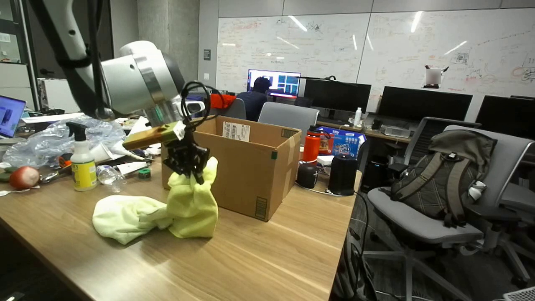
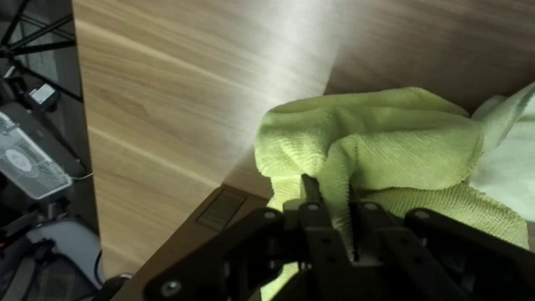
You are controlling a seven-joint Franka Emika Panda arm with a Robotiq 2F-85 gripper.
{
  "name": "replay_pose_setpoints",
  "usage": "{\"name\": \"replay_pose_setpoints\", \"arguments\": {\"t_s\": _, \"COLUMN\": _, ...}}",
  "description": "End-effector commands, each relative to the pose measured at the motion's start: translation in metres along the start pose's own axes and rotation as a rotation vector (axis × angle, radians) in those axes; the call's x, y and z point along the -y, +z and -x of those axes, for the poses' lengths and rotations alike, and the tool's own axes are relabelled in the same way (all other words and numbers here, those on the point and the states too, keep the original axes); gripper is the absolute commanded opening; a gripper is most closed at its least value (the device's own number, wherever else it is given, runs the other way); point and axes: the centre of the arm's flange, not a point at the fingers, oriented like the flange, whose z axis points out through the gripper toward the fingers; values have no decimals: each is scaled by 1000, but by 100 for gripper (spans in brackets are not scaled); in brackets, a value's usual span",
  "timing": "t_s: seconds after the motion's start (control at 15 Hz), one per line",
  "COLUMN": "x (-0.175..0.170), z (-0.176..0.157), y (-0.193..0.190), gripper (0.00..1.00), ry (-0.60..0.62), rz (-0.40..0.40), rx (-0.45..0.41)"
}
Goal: Put the shirts and towels in the box respectively one at a time
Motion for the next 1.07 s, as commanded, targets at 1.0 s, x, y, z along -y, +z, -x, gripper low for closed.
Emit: {"name": "replay_pose_setpoints", "arguments": {"t_s": 1.0, "x": -47, "z": -108, "y": -189, "gripper": 3, "ry": 37, "rz": 370, "rx": -247}}
